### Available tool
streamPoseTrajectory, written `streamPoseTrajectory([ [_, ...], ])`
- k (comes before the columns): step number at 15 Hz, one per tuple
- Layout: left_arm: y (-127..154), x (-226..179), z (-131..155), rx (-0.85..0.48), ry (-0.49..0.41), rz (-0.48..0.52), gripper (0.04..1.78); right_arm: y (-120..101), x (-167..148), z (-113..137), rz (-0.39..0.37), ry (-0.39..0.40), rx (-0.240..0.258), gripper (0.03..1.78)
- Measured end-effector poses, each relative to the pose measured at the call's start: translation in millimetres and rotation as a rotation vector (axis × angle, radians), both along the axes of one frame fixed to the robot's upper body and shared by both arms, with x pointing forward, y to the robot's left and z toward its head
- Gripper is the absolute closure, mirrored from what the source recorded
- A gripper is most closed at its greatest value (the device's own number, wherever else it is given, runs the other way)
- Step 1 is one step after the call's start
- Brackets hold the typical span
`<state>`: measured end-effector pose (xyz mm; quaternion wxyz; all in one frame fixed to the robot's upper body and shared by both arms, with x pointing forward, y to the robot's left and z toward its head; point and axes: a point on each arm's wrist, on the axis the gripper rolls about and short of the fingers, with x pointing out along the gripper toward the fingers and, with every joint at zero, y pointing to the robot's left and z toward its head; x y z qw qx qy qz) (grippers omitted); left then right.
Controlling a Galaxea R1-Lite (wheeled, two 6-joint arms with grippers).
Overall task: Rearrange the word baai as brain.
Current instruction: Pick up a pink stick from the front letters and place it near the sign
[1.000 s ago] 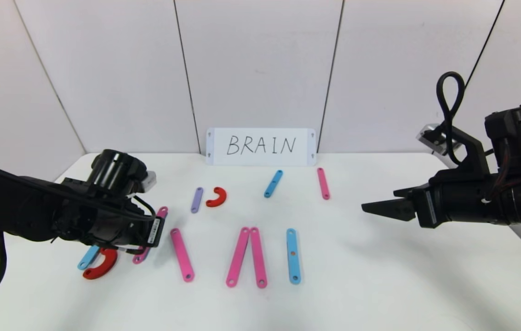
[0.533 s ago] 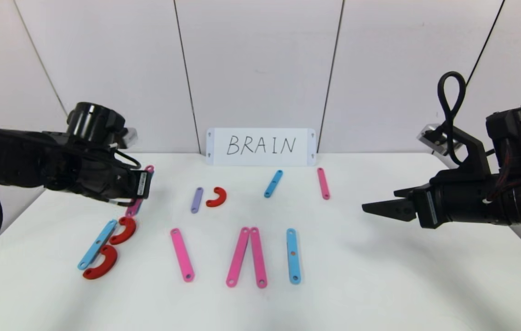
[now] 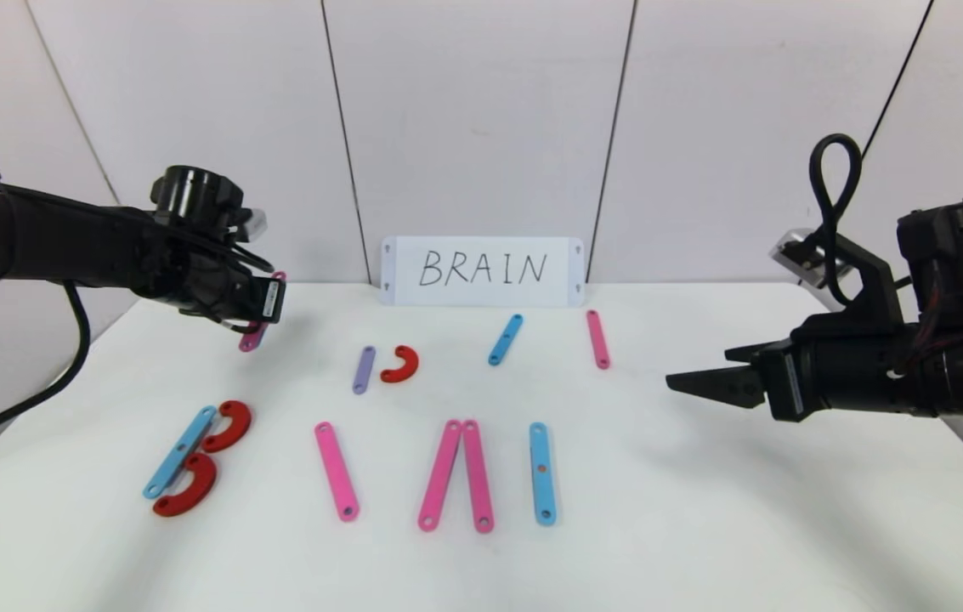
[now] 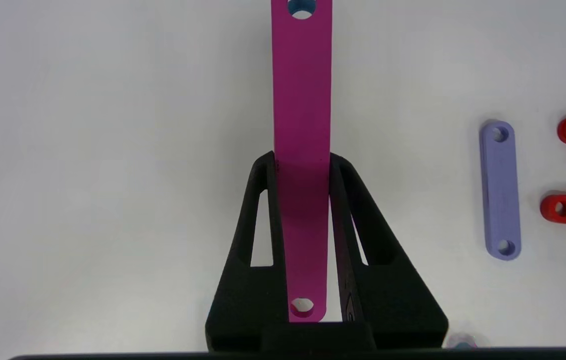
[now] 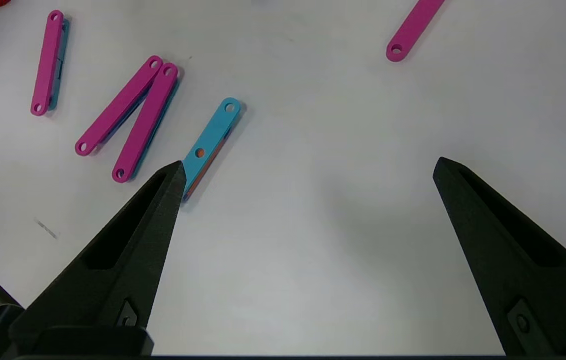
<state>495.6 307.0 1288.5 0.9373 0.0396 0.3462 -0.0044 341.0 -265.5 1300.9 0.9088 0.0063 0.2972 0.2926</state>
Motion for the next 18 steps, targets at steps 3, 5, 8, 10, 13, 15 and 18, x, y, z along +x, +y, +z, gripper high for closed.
streamPoseTrajectory([
  [3, 10, 17, -21, 0.010, 0.040, -0.046, 1.52, 1, 2, -3, -0.001, -0.010, 0.003, 0.08],
  [5, 18, 23, -33, 0.016, 0.071, -0.099, 1.52, 1, 3, -6, -0.001, -0.001, 0.000, 0.08],
  [8, 25, 32, -45, 0.002, 0.102, -0.144, 1.52, 1, 3, -8, -0.003, 0.006, -0.003, 0.08],
  [10, 27, 37, -49, -0.004, 0.119, -0.145, 1.52, 1, 3, -8, -0.005, 0.007, -0.004, 0.08],
  [13, 28, 41, -54, -0.007, 0.131, -0.142, 1.52, 0, 4, -8, -0.006, 0.008, -0.004, 0.08],
  [15, 28, 41, -56, -0.008, 0.142, -0.142, 1.47, 0, 4, -8, -0.006, 0.009, -0.004, 0.08],
  [18, 29, 41, -56, -0.012, 0.145, -0.136, 1.21, 0, 4, -9, -0.007, 0.010, -0.005, 0.08],
])
